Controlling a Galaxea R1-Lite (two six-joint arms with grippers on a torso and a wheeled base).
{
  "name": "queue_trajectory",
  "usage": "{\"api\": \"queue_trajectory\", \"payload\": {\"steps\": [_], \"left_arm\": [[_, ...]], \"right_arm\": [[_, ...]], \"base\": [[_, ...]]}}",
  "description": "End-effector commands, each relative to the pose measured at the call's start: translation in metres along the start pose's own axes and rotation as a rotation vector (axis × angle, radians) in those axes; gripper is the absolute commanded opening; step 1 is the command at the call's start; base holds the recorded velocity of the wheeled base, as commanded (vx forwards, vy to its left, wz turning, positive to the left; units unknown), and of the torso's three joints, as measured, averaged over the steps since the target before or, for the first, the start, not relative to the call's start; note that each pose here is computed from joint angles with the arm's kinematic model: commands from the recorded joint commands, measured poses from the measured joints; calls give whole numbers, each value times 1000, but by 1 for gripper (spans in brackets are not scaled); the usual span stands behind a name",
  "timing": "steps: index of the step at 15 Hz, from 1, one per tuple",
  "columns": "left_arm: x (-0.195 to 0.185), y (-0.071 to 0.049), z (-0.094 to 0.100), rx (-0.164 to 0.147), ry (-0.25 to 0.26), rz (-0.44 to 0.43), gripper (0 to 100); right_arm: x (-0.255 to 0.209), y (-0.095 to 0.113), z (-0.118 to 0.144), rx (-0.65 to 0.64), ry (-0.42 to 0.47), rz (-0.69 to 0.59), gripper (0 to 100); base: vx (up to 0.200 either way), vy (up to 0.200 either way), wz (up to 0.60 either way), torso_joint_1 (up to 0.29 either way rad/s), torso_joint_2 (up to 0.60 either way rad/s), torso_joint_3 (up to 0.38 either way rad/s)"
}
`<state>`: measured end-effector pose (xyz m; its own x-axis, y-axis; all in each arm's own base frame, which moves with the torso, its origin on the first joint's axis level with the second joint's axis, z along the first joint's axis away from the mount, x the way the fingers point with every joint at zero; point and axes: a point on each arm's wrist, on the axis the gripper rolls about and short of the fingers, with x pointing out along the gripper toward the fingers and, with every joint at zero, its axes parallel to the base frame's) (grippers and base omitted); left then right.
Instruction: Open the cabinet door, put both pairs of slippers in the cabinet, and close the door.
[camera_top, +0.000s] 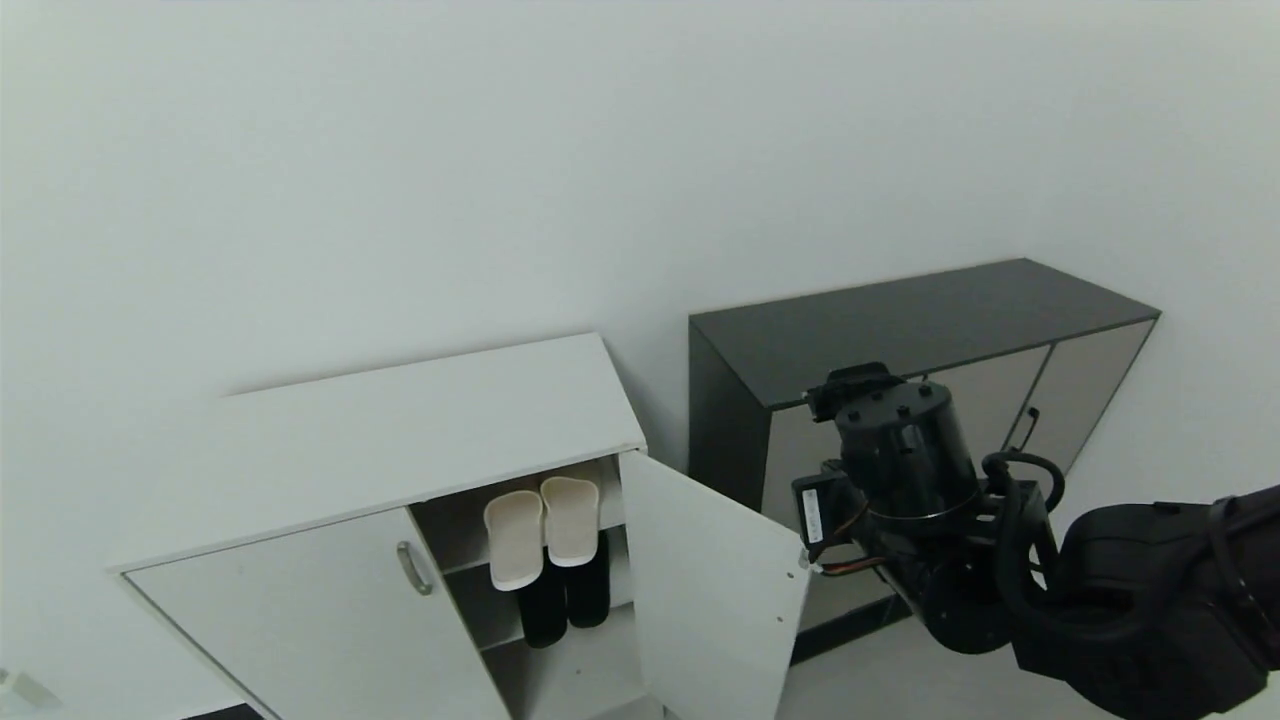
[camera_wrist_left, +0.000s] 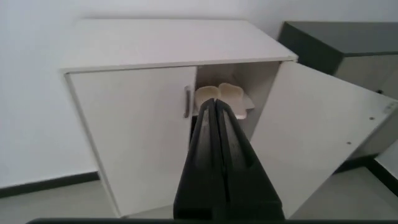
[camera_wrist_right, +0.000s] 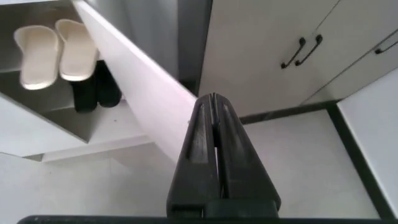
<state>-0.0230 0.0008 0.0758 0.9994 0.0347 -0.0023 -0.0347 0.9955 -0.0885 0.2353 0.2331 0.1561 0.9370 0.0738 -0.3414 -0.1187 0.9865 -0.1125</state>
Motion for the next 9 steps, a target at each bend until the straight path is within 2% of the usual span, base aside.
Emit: {"api": "queue_trajectory", "payload": {"steps": [1,2,5,8,9], "left_arm": [[0,0,0,0,1,1,0],[0,0,0,0,1,-1,0],[0,0,0,0,-1,1,0],[0,0,0,0,-1,1,0],[0,0,0,0,-1,1,0]], "right_arm": [[13,-4,-5,-3,17,-32,0],[18,-7,-5,4,17,-47,0],[30,-9,-5,34,-6,-50,0],[39,-11,-6,57,-13,3,0],[44,-12,-5,65,-16,12,0]], "base": [[0,0,0,0,0,0],[0,0,0,0,0,0],[-200,0,0,4,7,-1],[-200,0,0,-9,2,2],[0,0,0,0,0,0]]}}
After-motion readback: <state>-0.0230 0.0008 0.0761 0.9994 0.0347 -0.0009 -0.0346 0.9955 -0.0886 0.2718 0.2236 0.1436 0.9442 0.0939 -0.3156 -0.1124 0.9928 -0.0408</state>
